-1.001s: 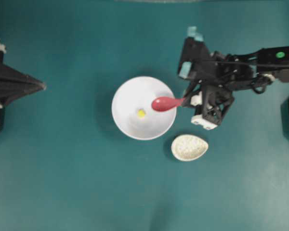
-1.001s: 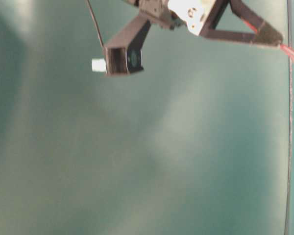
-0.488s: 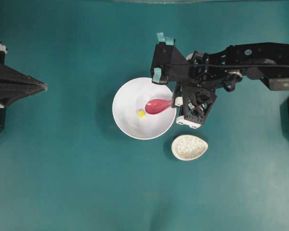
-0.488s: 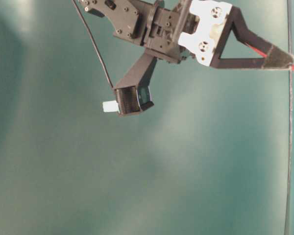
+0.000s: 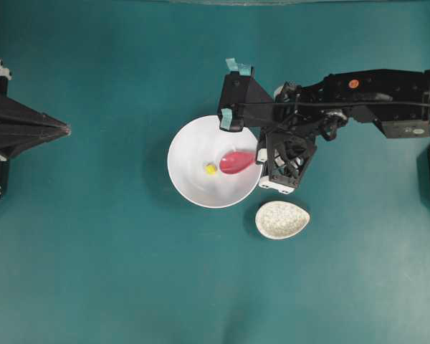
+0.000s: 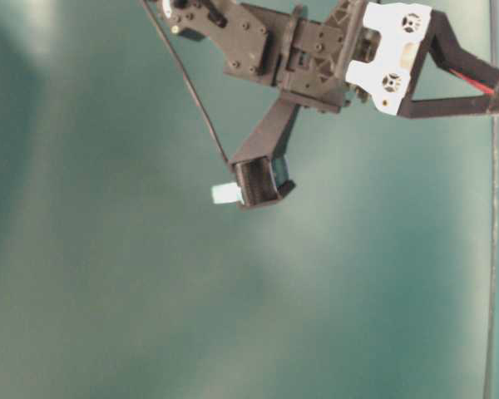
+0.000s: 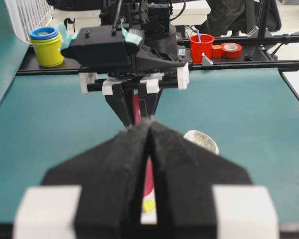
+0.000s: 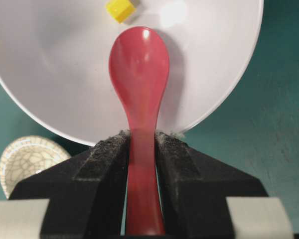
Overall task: Scoop the yellow hexagonal prism block from the bowl with a spoon using the right arm.
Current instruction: 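Push the spoon bowl under the yellow block with the right gripper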
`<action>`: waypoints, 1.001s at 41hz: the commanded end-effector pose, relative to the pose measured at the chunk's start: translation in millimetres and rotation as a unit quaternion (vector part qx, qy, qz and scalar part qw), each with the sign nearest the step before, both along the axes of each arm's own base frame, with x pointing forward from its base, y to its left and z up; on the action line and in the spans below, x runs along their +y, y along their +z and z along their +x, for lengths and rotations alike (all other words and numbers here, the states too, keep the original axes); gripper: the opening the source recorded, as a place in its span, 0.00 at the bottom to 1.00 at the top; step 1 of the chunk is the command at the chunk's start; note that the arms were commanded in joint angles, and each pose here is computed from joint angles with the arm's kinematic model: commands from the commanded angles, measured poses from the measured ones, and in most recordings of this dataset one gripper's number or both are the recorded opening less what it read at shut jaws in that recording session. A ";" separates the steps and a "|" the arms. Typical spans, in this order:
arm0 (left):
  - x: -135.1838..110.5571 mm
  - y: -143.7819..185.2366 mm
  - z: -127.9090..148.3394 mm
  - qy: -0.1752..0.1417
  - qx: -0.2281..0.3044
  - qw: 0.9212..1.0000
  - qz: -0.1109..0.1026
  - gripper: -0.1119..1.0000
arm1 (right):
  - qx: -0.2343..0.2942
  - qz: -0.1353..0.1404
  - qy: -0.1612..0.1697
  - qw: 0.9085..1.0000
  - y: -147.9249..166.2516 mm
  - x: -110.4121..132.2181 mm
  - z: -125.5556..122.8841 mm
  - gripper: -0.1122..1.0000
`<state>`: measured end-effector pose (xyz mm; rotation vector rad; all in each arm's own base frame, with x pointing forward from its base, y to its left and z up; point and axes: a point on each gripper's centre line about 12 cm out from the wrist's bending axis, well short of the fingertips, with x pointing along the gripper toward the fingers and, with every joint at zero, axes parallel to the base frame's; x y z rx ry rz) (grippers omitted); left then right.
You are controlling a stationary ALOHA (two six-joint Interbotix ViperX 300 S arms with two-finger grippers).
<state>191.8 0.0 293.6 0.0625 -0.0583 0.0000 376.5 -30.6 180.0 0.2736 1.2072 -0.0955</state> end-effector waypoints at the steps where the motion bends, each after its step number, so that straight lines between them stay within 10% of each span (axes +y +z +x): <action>1: 0.2 9.4 2.6 0.001 -0.010 1.000 0.002 0.09 | -0.018 -0.003 -0.001 1.000 10.4 -0.9 5.7 0.30; 41: 0.3 7.9 1.7 0.001 -0.002 1.000 0.002 0.09 | -0.082 -0.016 0.011 0.996 11.9 6.4 44.2 0.30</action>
